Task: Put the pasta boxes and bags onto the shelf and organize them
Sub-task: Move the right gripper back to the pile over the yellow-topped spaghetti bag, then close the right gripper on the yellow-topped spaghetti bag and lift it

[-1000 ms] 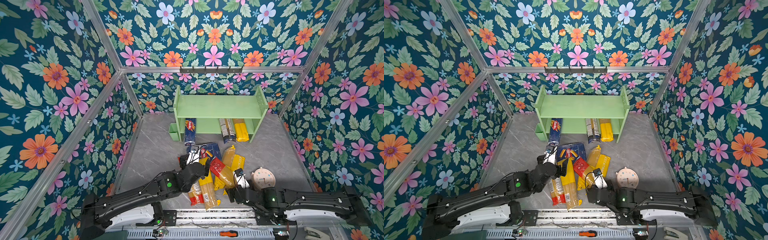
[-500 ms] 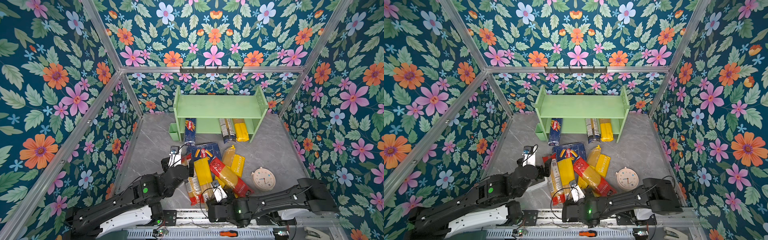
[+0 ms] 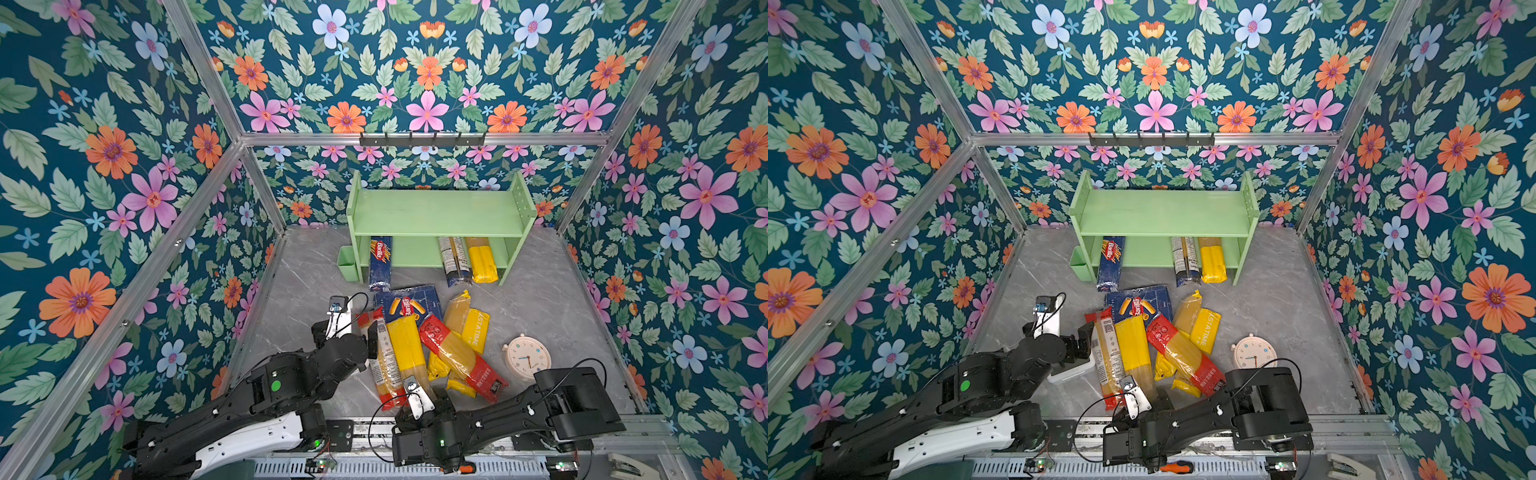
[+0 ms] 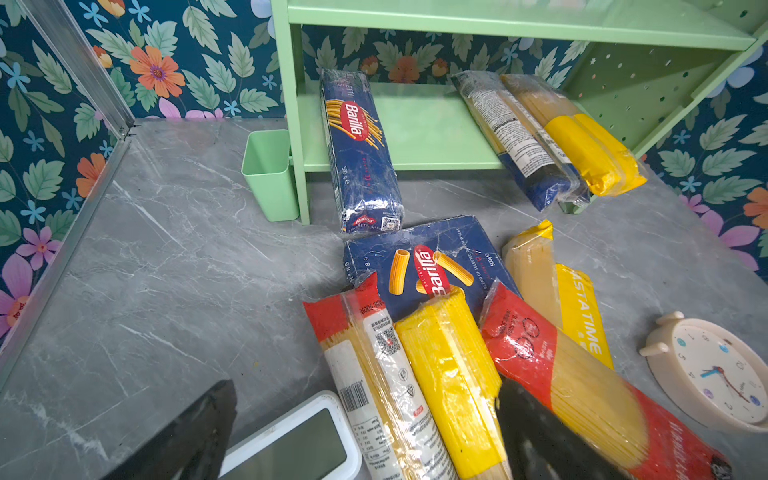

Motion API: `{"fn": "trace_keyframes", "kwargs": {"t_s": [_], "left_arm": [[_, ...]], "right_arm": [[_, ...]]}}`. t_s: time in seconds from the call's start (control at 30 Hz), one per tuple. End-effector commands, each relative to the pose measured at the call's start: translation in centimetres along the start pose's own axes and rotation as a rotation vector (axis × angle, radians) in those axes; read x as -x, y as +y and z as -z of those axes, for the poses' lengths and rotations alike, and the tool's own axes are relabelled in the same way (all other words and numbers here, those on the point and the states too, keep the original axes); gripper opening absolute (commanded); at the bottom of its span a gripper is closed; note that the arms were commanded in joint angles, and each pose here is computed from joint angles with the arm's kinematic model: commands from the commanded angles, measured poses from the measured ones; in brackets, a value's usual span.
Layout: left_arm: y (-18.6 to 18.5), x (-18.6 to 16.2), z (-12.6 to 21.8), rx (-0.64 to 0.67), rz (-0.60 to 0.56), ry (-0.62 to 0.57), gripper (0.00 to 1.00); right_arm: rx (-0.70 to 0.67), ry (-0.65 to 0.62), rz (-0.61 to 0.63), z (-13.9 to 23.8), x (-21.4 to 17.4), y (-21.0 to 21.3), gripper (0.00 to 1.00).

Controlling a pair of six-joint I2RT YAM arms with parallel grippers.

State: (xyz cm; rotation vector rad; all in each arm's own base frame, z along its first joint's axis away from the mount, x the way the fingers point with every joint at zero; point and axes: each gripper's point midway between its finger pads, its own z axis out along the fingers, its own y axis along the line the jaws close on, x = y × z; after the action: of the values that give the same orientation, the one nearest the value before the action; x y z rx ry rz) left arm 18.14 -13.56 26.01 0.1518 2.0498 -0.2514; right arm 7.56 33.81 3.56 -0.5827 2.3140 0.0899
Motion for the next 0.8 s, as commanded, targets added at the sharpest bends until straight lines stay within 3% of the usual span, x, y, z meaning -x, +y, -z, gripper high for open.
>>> {"fn": "trace_keyframes", "kwargs": {"t_s": [0.0, 0.27, 0.57, 0.77], "left_arm": [[0.4, -0.2, 0.1, 0.008, 0.01, 0.0, 1.0], [0.3, -0.2, 0.0, 0.009, 0.012, 0.002, 1.0], [-0.5, 0.4, -0.3, 0.013, 0.01, 0.002, 1.0], [-0.8, 0.6, -0.4, 0.015, 0.008, 0.006, 1.0]], "right_arm": [[-0.026, -0.017, -0.016, -0.3, -0.2, -0.8, 0.99], [-0.028, -0.021, 0.0, -1.3, -1.4, -1.5, 0.97], [-0.031, -0.079, 0.011, -2.1, -1.3, -2.3, 0.84], [-0.042, -0.105, 0.007, -2.1, -1.2, -3.4, 0.55]]}}
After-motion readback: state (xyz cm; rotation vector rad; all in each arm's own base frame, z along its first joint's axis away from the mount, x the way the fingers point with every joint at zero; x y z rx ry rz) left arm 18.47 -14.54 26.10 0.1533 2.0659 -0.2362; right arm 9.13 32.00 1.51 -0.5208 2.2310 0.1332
